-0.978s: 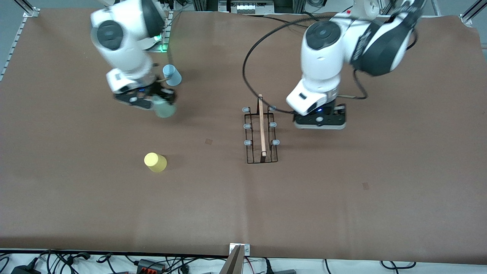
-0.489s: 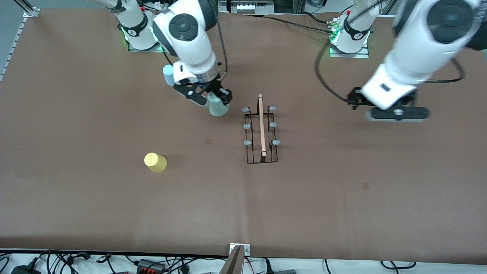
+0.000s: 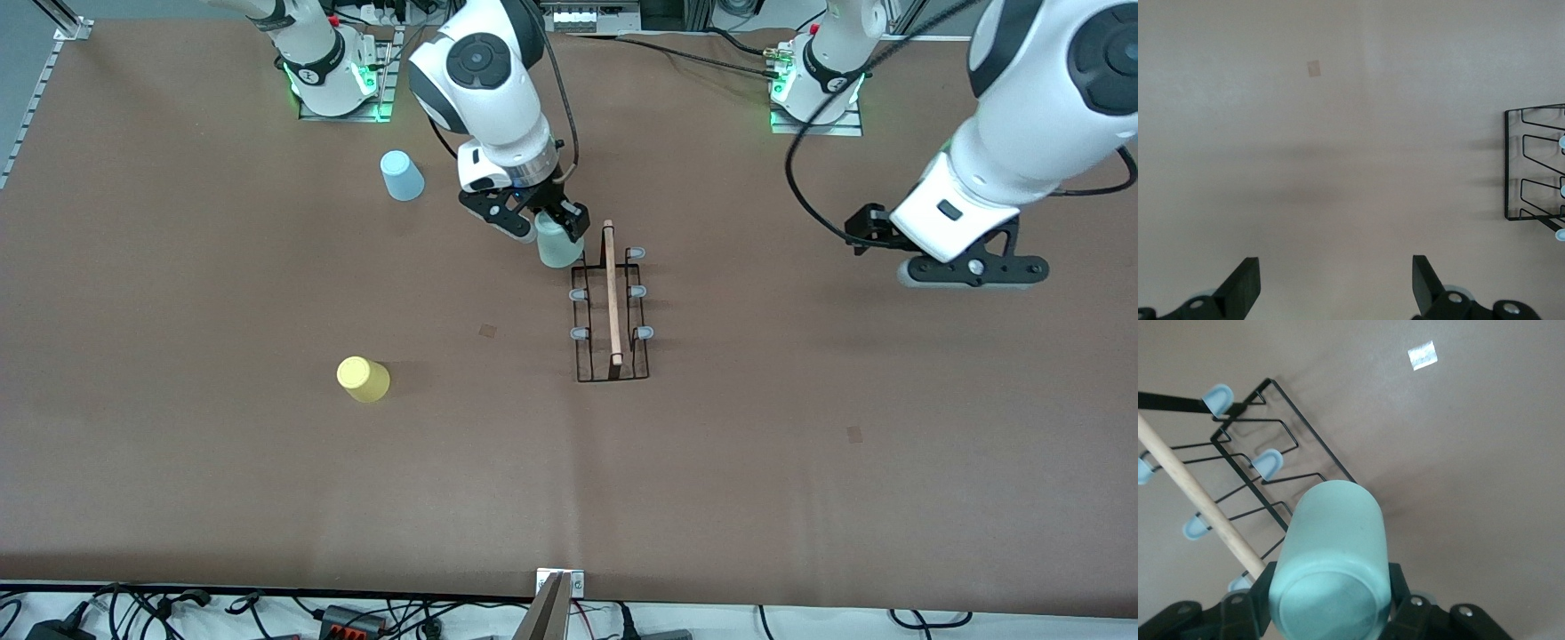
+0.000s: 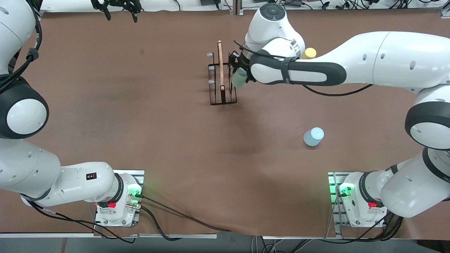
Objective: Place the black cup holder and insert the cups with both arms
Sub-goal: 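Place the teal cup upside down on a rack peg, open the right gripper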
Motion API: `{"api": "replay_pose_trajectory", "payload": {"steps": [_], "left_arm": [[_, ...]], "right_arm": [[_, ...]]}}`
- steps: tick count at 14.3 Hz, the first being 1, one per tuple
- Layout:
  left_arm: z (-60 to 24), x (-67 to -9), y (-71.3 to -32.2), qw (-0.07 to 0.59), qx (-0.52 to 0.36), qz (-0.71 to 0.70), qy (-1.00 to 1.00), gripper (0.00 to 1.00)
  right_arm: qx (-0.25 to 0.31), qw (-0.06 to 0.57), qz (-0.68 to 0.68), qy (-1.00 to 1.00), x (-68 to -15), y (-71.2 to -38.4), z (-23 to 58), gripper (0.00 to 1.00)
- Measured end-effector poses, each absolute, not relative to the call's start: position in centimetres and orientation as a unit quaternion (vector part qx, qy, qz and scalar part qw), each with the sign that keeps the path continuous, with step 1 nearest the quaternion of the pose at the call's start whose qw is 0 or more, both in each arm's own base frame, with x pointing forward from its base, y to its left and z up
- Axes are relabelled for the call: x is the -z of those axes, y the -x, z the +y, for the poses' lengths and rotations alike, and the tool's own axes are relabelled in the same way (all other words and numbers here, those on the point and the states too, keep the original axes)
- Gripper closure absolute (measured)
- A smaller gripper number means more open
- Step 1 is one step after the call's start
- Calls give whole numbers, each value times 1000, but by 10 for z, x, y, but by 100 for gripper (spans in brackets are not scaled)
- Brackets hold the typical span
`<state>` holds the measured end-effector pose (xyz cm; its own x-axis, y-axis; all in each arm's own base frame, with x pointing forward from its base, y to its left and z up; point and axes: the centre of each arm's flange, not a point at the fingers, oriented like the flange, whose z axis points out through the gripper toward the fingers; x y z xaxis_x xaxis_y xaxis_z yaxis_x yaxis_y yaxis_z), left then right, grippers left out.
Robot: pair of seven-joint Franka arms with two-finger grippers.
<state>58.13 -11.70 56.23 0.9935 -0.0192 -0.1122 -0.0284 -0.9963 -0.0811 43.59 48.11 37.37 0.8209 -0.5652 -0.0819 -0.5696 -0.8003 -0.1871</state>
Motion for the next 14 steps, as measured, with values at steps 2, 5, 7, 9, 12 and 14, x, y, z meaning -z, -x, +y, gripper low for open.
{"api": "replay_pose_trajectory", "payload": {"steps": [2,5,7,9,12,14], "left_arm": [[-106,-558,-585,27,-63,10,998,0],[-106,-556,-585,22,-66,12,998,0],[-107,-556,-585,22,-66,12,998,0],[-107,-556,-585,22,-66,13,998,0],[-107,-556,-585,22,-66,13,998,0],[-107,-556,-585,22,-66,13,998,0]], "right_arm": [[-15,98,296,950,-365,-433,485,32],[-16,103,294,950,-357,-431,490,32],[-14,107,294,950,-356,-432,491,32],[-12,114,294,949,-353,-434,492,32],[-12,119,292,949,-342,-432,498,22],[-12,120,291,949,-341,-433,498,4]]}}
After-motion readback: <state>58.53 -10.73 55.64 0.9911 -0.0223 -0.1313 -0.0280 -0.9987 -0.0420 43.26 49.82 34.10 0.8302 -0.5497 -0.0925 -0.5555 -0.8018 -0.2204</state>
